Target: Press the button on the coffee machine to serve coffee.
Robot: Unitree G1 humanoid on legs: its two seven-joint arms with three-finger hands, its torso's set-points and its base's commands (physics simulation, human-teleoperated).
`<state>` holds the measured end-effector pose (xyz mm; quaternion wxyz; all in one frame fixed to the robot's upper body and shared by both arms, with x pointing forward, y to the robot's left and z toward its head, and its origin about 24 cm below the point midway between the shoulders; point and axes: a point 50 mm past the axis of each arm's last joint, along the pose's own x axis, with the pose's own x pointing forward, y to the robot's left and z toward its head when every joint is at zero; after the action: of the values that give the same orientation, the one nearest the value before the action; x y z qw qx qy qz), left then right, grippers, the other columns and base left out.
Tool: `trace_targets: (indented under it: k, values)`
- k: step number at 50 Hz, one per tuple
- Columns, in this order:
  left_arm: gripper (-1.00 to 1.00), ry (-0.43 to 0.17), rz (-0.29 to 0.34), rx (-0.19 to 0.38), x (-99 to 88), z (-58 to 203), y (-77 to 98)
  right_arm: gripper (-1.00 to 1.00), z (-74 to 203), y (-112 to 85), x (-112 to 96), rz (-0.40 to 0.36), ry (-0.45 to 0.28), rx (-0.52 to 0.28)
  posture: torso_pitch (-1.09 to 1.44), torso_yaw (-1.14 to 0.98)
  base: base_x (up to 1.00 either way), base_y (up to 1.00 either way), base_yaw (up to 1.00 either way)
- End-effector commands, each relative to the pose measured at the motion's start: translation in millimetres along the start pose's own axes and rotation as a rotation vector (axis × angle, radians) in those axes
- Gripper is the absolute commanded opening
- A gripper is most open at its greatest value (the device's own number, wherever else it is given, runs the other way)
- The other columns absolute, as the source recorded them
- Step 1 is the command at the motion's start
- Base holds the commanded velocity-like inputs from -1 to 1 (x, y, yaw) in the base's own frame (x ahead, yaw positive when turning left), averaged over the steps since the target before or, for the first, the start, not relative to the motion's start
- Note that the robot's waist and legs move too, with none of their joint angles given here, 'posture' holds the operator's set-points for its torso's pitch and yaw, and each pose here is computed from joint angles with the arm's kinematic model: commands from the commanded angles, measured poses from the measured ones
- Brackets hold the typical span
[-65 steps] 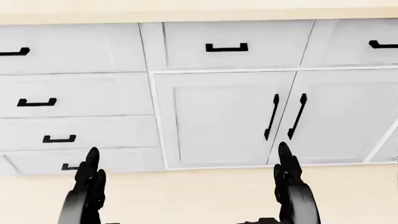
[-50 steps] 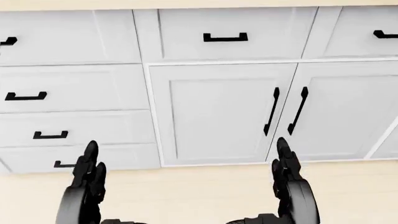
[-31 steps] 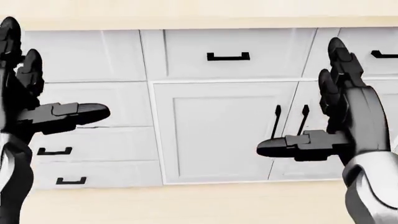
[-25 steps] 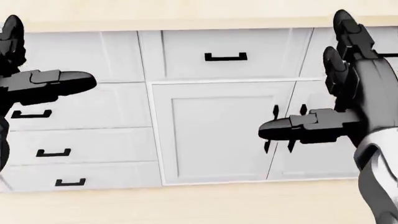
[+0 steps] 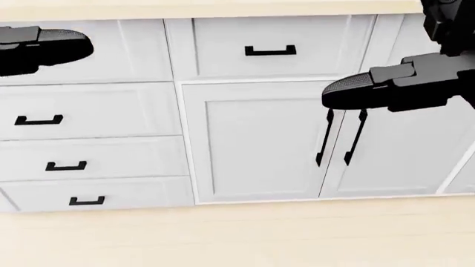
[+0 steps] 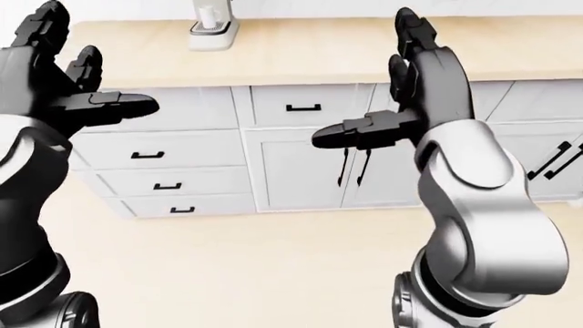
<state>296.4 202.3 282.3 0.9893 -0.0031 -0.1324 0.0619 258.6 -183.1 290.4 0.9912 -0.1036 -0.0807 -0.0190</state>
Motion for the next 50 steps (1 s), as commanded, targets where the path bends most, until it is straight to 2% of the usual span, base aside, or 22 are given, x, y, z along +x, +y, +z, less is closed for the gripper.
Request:
trace_targets:
  k: [1,7,31,50]
  values:
    - [1.0,-0.104,0.005,0.003,-1.8,17.7,0.5,1.0,11.8,-3.9,-2.0,-0.028,-0.062,-0.011,0.0,0.0,0.0,0.0,0.0]
    - [1.0,-0.103,-0.004,0.02,-1.9,13.4,-2.7,1.0,10.3,-5.3,-1.9,-0.042,-0.061,-0.019,0.0,0.0,0.0,0.04,0.0]
    - [1.0,-0.105,-0.015,0.025,-3.0,11.1,-3.7,1.0,8.3,-5.3,-1.7,-0.045,-0.043,-0.037,0.0,0.0,0.0,0.27,0.0]
    - [1.0,-0.092,-0.02,0.025,-3.4,2.5,-3.4,1.0,-0.4,-3.3,1.6,-0.035,-0.027,-0.03,0.0,0.0,0.0,0.52,0.0]
